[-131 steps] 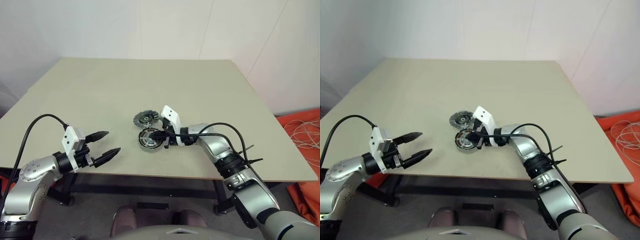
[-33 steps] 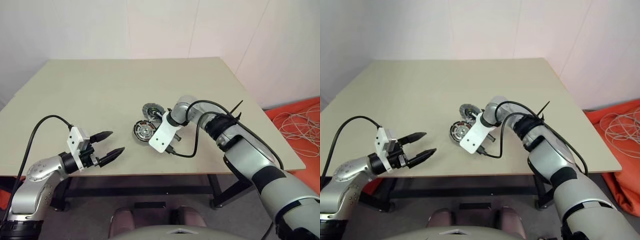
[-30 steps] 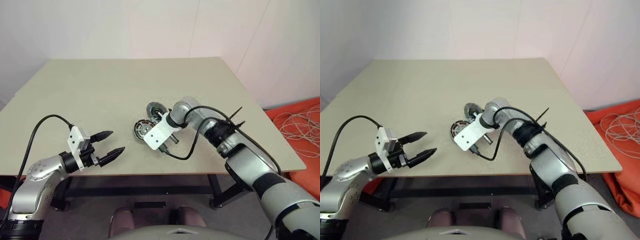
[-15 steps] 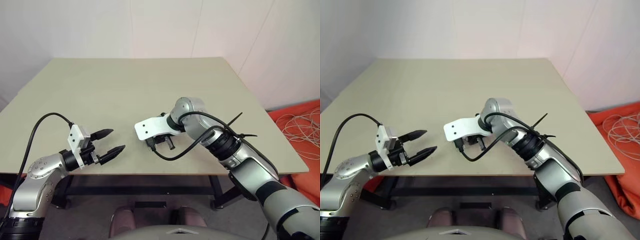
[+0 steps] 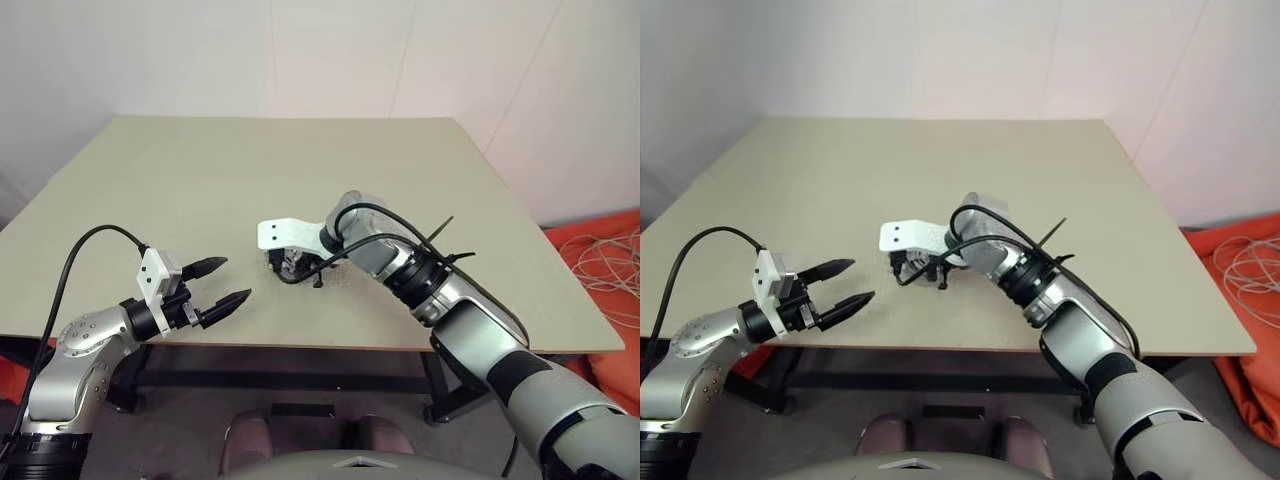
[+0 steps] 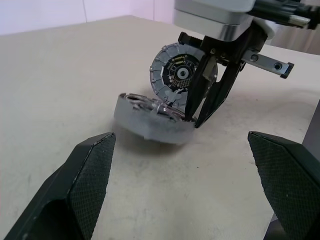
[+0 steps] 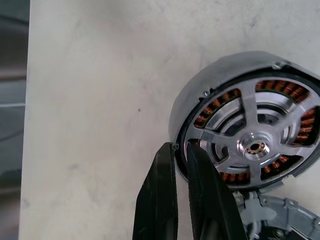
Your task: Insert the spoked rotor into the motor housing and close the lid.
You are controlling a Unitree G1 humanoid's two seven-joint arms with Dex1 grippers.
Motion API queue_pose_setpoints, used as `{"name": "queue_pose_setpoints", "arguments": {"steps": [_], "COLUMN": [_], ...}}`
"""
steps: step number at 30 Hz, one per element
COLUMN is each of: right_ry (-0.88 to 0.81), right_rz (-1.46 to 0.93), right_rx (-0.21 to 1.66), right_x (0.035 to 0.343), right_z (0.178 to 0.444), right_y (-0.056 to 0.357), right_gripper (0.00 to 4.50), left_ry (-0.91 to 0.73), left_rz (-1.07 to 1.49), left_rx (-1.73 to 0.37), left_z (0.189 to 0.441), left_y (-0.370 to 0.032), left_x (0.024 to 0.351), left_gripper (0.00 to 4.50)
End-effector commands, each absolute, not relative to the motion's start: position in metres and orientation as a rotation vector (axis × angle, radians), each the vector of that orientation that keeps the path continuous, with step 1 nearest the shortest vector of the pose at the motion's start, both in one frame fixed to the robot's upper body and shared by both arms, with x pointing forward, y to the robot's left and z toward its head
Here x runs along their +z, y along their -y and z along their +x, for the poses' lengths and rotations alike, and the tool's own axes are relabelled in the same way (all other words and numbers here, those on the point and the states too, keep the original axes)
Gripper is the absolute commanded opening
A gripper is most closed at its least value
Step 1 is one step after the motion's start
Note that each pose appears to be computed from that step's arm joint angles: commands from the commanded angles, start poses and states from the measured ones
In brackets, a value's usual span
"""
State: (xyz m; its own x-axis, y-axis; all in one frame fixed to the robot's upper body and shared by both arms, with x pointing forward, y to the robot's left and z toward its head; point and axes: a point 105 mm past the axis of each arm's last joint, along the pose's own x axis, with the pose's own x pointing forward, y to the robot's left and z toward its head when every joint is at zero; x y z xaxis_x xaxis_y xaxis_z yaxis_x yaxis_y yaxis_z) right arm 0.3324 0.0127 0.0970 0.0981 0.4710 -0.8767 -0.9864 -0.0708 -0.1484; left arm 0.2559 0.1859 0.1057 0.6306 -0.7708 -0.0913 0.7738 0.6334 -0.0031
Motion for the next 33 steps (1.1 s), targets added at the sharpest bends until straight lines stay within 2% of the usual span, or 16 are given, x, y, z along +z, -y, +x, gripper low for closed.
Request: {"name": "queue_pose_setpoints", "arguments": {"steps": [1, 6, 10, 11, 13, 17, 19, 21, 24, 27, 29, 32, 33], "right_ry": [-0.686, -0.636, -0.568, -0.557, -0.525, -0.358, -0.265, -0.129, 0.002, 0.090, 0.101, 0.016, -0.001], "right_rz": [-0.925, -0.872, -0.793, -0.780, -0.751, -0.661, -0.590, -0.466, -0.366, -0.299, -0.290, -0.210, -0.202], "right_rx": [1.405, 1.462, 1.542, 1.557, 1.580, 1.612, 1.587, 1.506, 1.335, 1.083, 1.022, 0.957, 0.941], "right_x": [0.117, 0.143, 0.176, 0.184, 0.197, 0.245, 0.269, 0.294, 0.308, 0.301, 0.290, 0.245, 0.235], "right_z": [0.329, 0.316, 0.298, 0.295, 0.290, 0.288, 0.298, 0.321, 0.358, 0.403, 0.415, 0.423, 0.423], "right_y": [-0.020, -0.030, -0.039, -0.039, -0.041, -0.045, -0.041, -0.034, -0.019, 0.017, 0.032, 0.059, 0.064], "right_gripper": [1.28, 3.00, 4.37, 4.48, 4.48, 4.48, 4.48, 4.48, 4.48, 4.48, 4.48, 3.86, 3.51], "left_ry": [-0.049, -0.048, -0.048, -0.048, -0.048, -0.047, -0.048, -0.051, -0.055, -0.058, -0.060, -0.062, -0.062], "left_rz": [0.056, 0.057, 0.055, 0.055, 0.056, 0.057, 0.059, 0.061, 0.065, 0.067, 0.067, 0.065, 0.064], "left_rx": [-0.887, -0.887, -0.889, -0.889, -0.890, -0.891, -0.888, -0.879, -0.866, -0.849, -0.845, -0.837, -0.835], "left_z": [0.258, 0.258, 0.259, 0.259, 0.259, 0.260, 0.261, 0.261, 0.261, 0.261, 0.260, 0.260, 0.260], "left_y": [-0.185, -0.185, -0.184, -0.185, -0.185, -0.184, -0.185, -0.187, -0.190, -0.195, -0.197, -0.199, -0.200], "left_x": [0.113, 0.114, 0.114, 0.114, 0.114, 0.114, 0.114, 0.114, 0.113, 0.113, 0.113, 0.113, 0.113], "left_gripper": [4.50, 4.50, 4.50, 4.50, 4.50, 4.50, 4.50, 4.50, 4.50, 4.50, 4.50, 4.50, 4.50]}}
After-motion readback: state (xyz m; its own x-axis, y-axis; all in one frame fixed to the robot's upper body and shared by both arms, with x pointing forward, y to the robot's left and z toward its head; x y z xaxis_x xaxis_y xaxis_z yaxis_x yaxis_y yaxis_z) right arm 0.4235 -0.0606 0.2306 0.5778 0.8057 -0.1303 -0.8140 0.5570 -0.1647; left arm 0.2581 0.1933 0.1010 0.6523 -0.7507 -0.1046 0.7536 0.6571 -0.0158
